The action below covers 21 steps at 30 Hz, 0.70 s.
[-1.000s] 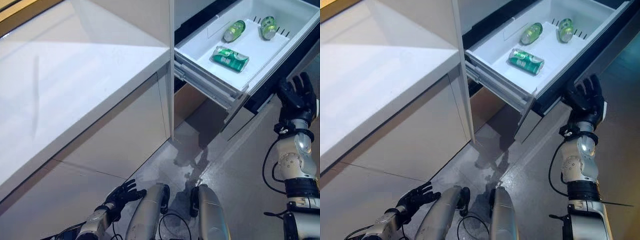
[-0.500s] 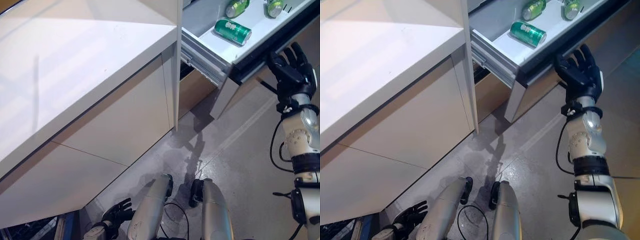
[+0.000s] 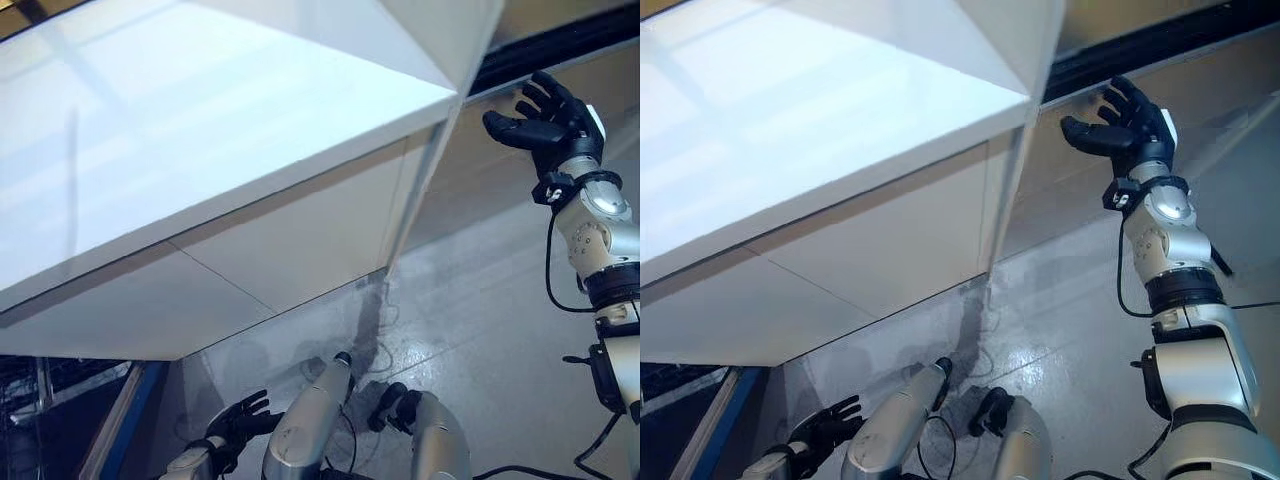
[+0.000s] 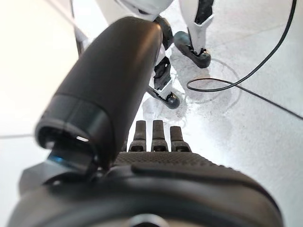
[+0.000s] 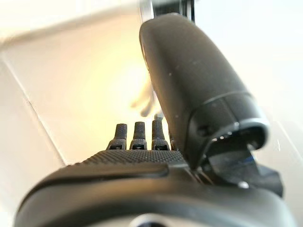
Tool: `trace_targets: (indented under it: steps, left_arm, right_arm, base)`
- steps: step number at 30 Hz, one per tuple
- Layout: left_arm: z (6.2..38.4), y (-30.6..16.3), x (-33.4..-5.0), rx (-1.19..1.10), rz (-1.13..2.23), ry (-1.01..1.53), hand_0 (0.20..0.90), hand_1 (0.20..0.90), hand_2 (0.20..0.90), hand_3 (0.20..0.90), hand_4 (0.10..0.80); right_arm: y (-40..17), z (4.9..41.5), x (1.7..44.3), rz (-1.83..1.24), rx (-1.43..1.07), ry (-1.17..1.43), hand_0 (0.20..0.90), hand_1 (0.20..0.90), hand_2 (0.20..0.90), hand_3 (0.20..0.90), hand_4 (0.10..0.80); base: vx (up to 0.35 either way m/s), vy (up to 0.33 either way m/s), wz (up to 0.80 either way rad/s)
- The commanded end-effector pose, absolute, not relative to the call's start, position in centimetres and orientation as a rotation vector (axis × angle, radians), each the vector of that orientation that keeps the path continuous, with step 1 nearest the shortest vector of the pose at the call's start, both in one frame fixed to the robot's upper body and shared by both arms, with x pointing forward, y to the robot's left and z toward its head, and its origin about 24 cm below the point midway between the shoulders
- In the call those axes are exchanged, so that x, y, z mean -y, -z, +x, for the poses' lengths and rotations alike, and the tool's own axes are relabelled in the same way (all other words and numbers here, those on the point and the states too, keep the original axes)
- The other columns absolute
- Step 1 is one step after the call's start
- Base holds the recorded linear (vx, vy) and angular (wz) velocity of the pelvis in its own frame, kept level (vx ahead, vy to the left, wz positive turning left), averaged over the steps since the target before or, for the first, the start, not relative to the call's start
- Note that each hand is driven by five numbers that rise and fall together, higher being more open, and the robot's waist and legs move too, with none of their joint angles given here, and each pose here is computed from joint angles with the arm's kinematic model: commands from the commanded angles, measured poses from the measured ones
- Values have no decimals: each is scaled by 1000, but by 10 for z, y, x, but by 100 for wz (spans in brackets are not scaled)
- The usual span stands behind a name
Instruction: Put drinks into fridge and close the fridge
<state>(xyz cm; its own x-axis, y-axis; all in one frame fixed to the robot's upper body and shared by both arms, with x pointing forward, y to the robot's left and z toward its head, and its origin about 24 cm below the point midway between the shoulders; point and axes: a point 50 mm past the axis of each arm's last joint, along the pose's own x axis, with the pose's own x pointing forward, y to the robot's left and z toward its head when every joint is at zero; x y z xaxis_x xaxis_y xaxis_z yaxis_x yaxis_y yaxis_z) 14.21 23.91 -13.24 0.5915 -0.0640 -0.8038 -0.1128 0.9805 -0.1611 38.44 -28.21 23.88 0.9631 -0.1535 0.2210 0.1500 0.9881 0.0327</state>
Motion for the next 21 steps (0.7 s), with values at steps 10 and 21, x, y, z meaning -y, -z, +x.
trace_targets:
  steps: [10,21]
  left_arm:
    - [112,132,-273,-1004,-64,-14,900,900,900,900,800]
    - [101,141,-253,-1030,-142,-47,900,900,900,900,800]
  right_arm:
    - [-302,372,269,-43,531,171,900,900,900,900,800]
    - [-107,312,254,220,126,3,900,900,900,900,800]
  base:
    - [10,-22,2]
    - [-66,5,-37]
